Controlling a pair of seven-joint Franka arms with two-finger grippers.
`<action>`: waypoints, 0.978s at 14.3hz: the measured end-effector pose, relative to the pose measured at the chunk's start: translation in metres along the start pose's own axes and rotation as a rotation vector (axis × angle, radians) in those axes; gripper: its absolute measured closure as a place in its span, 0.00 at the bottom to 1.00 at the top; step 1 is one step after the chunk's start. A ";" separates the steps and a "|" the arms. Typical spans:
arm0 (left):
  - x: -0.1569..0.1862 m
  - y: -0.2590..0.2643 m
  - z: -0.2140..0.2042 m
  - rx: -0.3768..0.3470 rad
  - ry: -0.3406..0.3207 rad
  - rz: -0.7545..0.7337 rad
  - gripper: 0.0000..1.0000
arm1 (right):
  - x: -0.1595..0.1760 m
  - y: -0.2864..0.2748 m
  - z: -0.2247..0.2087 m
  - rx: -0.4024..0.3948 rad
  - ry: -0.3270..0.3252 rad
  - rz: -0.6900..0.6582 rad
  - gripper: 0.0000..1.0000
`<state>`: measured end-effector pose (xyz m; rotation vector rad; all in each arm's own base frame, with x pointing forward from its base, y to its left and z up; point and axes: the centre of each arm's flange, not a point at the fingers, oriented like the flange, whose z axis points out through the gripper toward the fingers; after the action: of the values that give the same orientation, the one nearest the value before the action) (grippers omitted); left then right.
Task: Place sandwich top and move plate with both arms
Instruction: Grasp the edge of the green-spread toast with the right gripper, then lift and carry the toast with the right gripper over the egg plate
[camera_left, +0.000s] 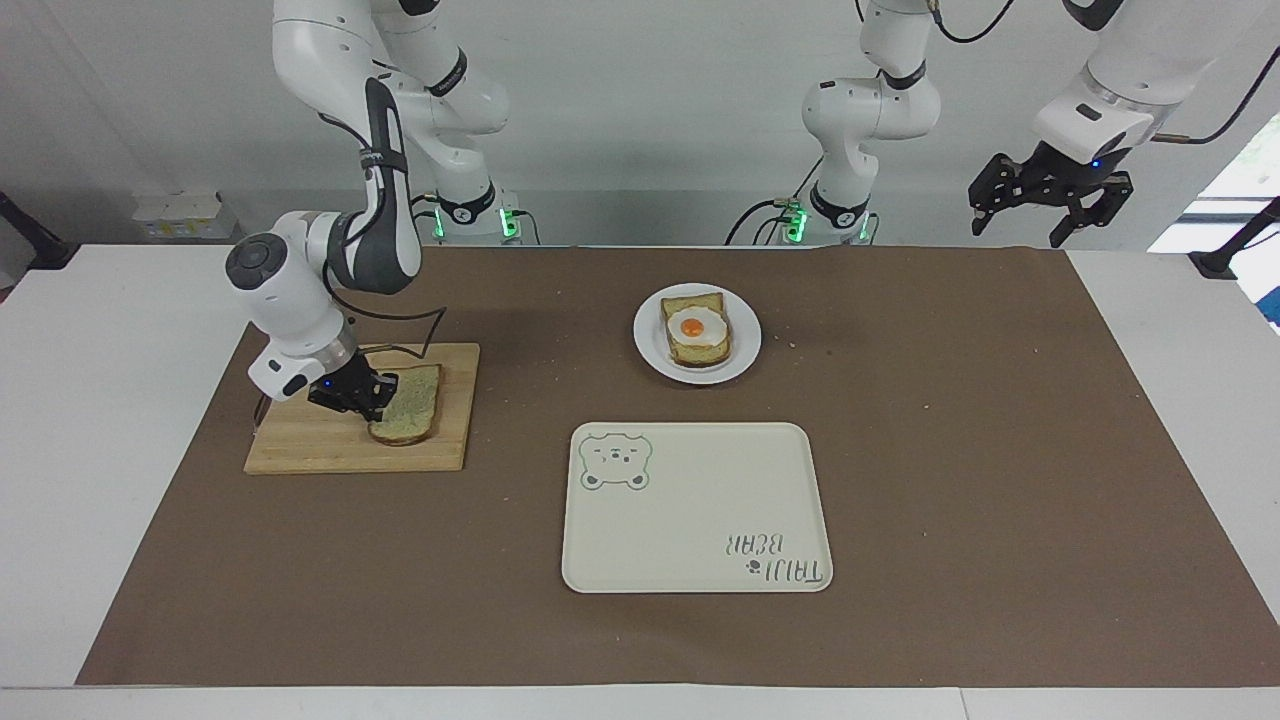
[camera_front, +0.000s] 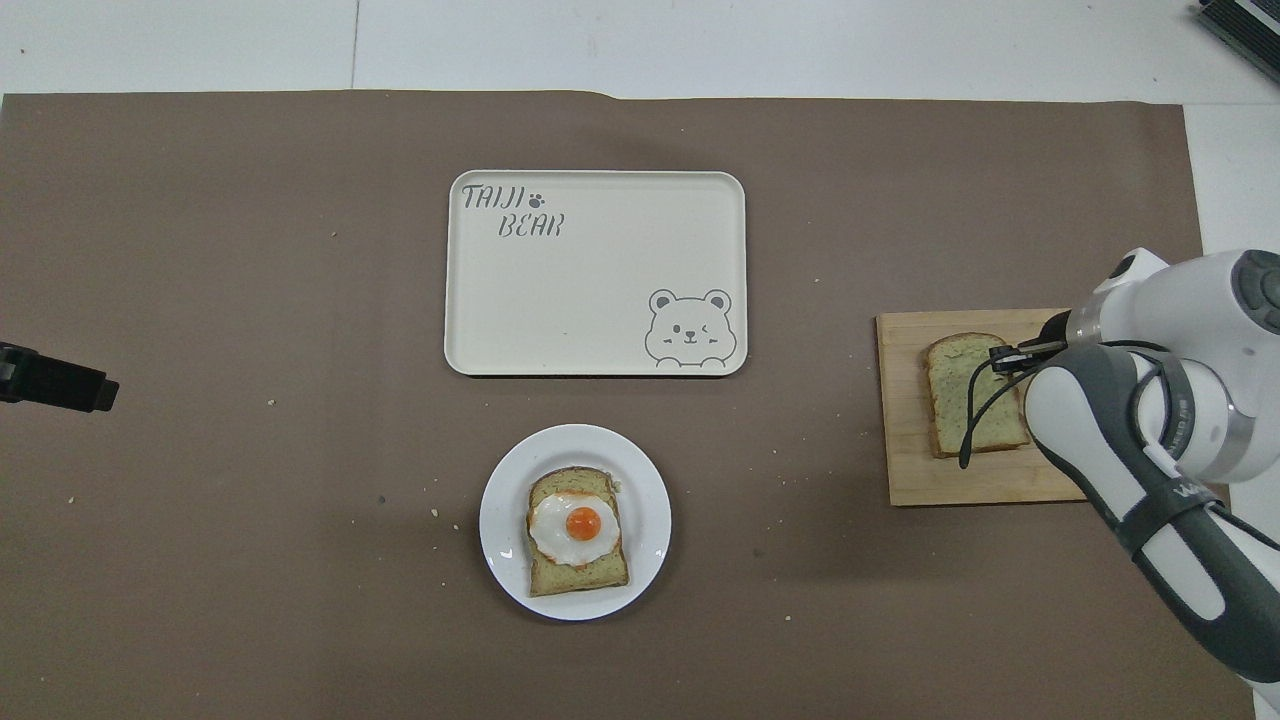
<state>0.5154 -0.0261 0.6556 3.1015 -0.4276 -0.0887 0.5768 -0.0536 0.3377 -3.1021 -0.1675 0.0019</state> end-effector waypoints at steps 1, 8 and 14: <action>0.000 0.000 0.000 0.000 0.000 0.000 0.00 | 0.004 -0.004 -0.009 0.004 -0.008 -0.007 0.92; 0.000 0.000 0.000 0.000 0.000 0.001 0.00 | 0.019 -0.059 -0.089 0.049 -0.100 -0.037 0.92; 0.000 0.001 0.000 0.000 0.000 0.001 0.00 | 0.013 -0.181 -0.089 0.181 -0.171 0.037 0.92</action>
<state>0.5153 -0.0268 0.6555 3.1012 -0.4298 -0.0890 0.5704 0.1250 0.4329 -2.9210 -0.1072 0.2681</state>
